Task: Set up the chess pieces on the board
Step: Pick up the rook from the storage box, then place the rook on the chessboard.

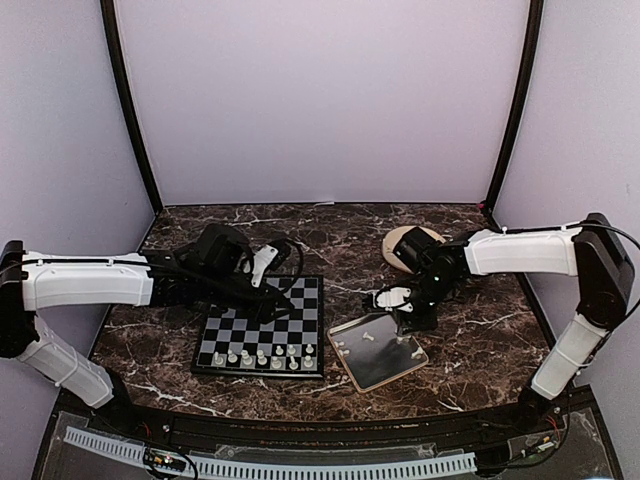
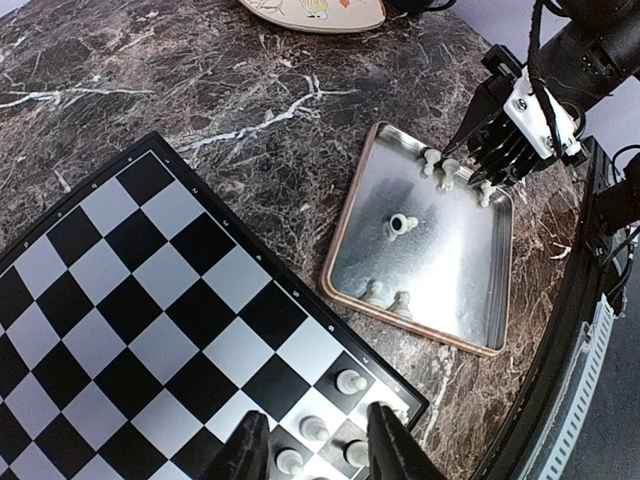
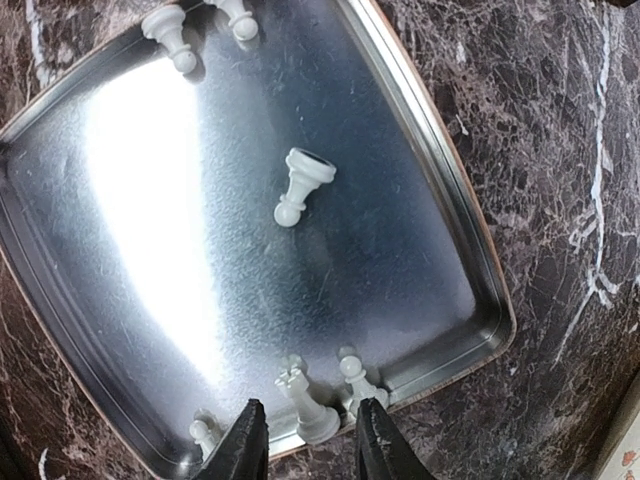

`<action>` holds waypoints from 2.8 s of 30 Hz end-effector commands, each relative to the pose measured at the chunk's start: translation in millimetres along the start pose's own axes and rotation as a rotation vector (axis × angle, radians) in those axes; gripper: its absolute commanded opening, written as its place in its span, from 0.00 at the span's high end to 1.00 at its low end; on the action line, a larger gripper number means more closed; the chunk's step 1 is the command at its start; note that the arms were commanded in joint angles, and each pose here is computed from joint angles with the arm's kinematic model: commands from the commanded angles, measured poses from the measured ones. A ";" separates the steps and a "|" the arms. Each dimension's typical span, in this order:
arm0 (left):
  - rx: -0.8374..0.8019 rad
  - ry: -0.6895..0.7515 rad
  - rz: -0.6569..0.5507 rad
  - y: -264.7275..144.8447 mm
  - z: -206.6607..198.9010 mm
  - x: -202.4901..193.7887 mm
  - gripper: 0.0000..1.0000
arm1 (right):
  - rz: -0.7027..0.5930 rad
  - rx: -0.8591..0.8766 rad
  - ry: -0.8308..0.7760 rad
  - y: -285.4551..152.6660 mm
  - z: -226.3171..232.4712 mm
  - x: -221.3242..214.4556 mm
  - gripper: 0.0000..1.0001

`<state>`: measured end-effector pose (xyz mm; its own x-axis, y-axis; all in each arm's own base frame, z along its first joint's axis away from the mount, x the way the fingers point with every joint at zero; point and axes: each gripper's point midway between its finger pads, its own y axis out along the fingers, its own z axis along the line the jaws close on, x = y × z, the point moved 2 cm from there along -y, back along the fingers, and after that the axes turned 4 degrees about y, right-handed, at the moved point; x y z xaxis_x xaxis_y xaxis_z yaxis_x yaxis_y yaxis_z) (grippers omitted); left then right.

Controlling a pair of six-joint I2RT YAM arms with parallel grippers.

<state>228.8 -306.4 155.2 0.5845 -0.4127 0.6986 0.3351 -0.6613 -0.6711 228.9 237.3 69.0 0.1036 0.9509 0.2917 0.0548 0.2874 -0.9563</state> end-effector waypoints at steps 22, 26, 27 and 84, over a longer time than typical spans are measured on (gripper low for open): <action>0.001 -0.010 -0.038 -0.3 -0.6 -5.0 0.64 | 0.208 -0.014 -0.157 19.9 5.7 -13.0 0.71; 0.000 -0.015 -0.041 0.4 -0.4 -5.3 0.64 | 0.224 -0.016 -0.169 25.9 8.1 -12.7 0.73; -0.001 -0.015 -0.040 0.6 -0.5 -5.6 0.64 | 0.228 -0.016 -0.173 27.8 9.3 -12.2 0.74; 0.285 -0.123 -0.244 -74.2 38.8 3.6 0.63 | -0.705 0.318 0.087 37.0 -11.7 220.0 0.87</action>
<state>235.4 -241.8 202.7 0.5308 -0.1732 0.8296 0.6503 -0.5445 -0.5298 260.2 441.1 87.7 0.2467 0.5819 0.7750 -0.1517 0.8130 -0.5621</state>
